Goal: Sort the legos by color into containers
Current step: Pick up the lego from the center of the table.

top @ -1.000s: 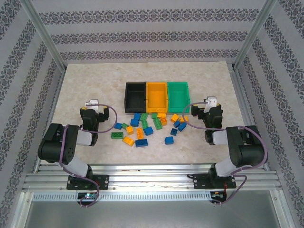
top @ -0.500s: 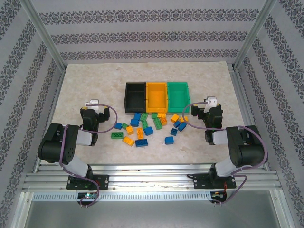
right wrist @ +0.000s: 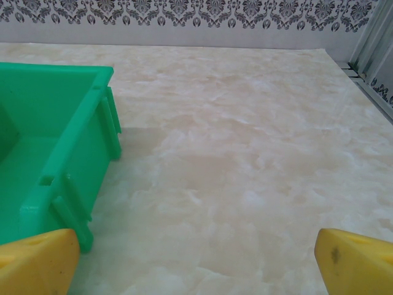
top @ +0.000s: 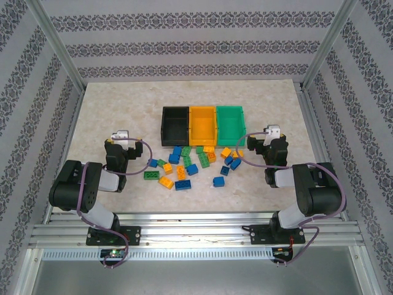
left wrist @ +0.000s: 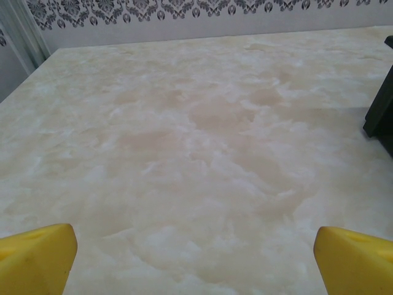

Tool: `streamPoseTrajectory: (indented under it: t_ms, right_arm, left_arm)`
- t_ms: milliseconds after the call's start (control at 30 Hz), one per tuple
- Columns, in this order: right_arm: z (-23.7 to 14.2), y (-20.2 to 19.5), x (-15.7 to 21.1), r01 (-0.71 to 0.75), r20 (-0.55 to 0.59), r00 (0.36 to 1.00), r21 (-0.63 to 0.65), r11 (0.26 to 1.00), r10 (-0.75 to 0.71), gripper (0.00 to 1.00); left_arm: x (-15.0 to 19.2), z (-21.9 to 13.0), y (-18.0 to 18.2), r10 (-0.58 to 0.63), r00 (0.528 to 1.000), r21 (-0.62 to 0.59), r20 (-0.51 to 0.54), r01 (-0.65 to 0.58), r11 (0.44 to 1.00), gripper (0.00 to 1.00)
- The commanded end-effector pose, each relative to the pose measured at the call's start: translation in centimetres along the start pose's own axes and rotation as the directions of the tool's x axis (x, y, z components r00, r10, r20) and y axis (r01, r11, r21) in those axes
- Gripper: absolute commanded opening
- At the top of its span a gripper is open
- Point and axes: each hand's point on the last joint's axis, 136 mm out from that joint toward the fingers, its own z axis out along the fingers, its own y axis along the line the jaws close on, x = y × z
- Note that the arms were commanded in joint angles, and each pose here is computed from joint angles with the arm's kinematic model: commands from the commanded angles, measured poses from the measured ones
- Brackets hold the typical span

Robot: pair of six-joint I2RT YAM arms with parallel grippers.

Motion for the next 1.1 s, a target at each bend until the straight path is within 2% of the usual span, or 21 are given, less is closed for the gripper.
streamPoseTrajectory:
  t_ms: [0,133,367,500,567,633,667,733,867,933,1067]
  right_arm:
    - [0.2,0.0,-0.5,-0.007,0.017,1.000,-0.003,1.000,0.007,0.98]
    - [-0.5,-0.6,-1.5,-0.020,0.066,0.998,0.031,0.999,0.018,0.98]
    - [-3.5,-0.7,-3.7,-0.005,0.145,0.989,0.060,0.998,-0.004,0.98]
    - [-5.0,-0.4,-5.5,-0.016,0.190,0.982,0.064,0.998,0.004,0.98]
    - [-6.4,-1.5,-7.0,-0.170,0.262,0.954,0.078,0.982,0.145,0.98]
    - [-7.2,-2.2,-7.6,-0.332,0.303,0.903,0.043,0.942,0.305,0.98]
    - [-7.2,-2.1,-7.5,-0.390,0.293,0.882,0.012,0.921,0.369,0.98]
    - [-6.5,-0.9,-7.4,-0.415,0.230,0.877,-0.082,0.906,0.422,0.98]
    - [-4.2,3.6,-6.0,-0.465,-0.017,0.878,-0.269,0.843,0.479,0.98]
    - [-3.1,5.5,-6.6,-0.500,-0.103,0.861,-0.346,0.794,0.497,0.98]
    - [-1.6,8.3,-5.5,-0.593,-0.290,0.805,-0.407,0.695,0.517,0.98]
  left_arm:
    - [-1.1,-0.6,0.1,-0.009,0.997,-0.011,0.075,0.010,1.000,0.99]
    - [-1.8,-1.9,0.9,-0.028,0.990,-0.047,0.139,0.035,0.998,0.99]
    - [-5.0,-4.0,1.6,-0.040,0.985,-0.059,0.168,0.050,0.997,0.99]
    - [-7.2,-6.2,2.4,-0.139,0.977,-0.066,0.162,0.151,0.986,0.99]
    - [-7.7,-7.4,3.3,-0.236,0.961,-0.096,0.141,0.250,0.963,0.99]
    - [-7.2,-8.4,3.1,-0.344,0.932,-0.069,0.115,0.353,0.933,0.99]
    - [-7.5,-8.9,2.2,-0.371,0.920,-0.003,0.124,0.374,0.927,0.99]
    - [-7.8,-9.3,0.3,-0.401,0.913,0.105,0.083,0.392,0.914,0.99]
    - [-6.7,-9.1,-2.6,-0.431,0.889,0.184,-0.154,0.455,0.872,0.99]
    - [-5.8,-8.8,-4.2,-0.436,0.856,0.212,-0.277,0.497,0.841,0.99]
    - [-4.8,-8.9,-8.0,-0.444,0.754,0.286,-0.485,0.616,0.734,0.99]
